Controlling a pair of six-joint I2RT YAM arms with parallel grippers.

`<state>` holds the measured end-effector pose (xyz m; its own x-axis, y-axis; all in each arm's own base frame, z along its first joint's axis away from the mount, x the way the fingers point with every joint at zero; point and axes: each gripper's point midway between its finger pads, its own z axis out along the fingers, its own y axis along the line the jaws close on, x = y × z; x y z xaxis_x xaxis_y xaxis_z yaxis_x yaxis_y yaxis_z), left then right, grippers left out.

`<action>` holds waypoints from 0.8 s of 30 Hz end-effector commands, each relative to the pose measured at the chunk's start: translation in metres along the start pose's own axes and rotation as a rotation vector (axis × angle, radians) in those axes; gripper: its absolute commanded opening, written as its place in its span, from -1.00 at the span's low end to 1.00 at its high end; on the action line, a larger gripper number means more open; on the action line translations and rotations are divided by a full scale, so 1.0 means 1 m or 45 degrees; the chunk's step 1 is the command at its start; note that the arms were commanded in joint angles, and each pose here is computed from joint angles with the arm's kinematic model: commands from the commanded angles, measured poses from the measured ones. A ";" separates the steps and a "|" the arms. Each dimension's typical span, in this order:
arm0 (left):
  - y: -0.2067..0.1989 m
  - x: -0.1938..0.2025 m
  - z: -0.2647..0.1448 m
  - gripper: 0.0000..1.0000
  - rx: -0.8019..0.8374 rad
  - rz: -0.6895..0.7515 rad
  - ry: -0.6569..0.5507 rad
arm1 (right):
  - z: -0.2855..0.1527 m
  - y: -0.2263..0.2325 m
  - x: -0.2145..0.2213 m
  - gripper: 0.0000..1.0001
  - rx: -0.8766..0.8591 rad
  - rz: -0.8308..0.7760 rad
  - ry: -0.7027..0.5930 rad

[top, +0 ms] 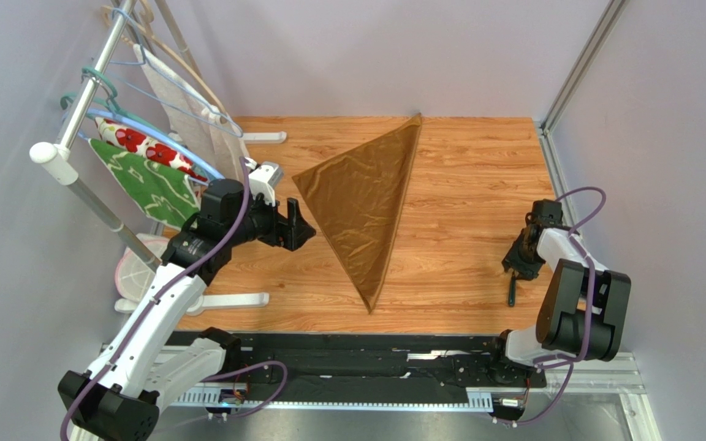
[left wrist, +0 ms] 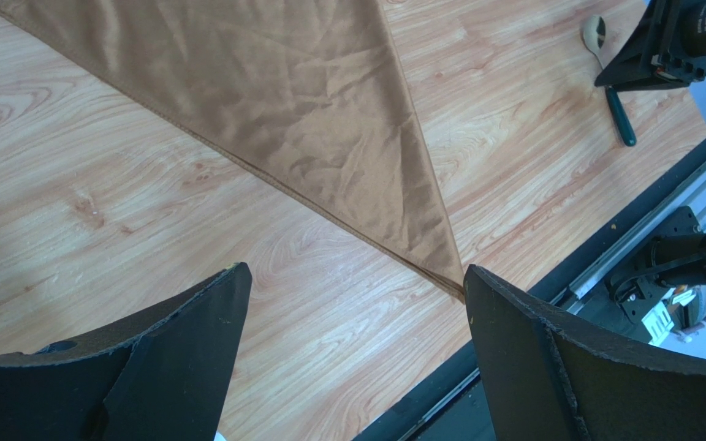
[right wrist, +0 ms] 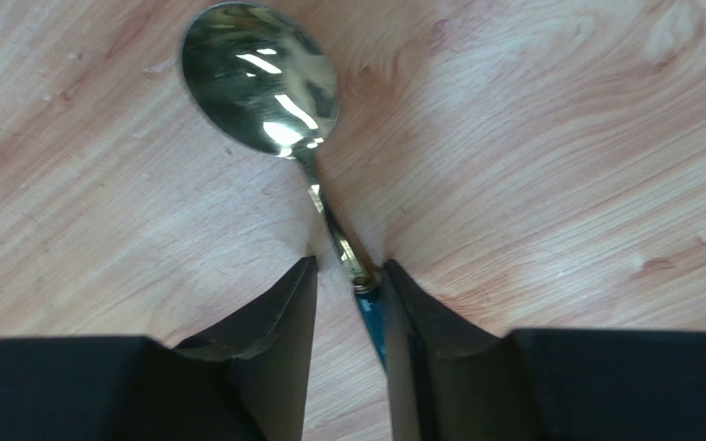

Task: Fold the napkin, place the utensils inside, and roll it up
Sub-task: Grab a utensil with the right arm

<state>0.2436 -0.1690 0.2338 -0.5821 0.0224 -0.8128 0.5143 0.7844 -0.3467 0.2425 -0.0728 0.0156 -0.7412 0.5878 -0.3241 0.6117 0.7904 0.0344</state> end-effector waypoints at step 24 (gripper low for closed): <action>0.011 -0.012 -0.007 0.90 -0.058 -0.007 -0.069 | -0.058 0.254 0.006 -1.00 -0.706 -0.375 -0.054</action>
<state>0.2497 -0.1576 0.2367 -0.5698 -0.0029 -0.8218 0.4791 0.8113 -0.3351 0.3278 0.1041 0.0343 -0.8800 0.3398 -0.3319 0.2289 0.9157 0.3304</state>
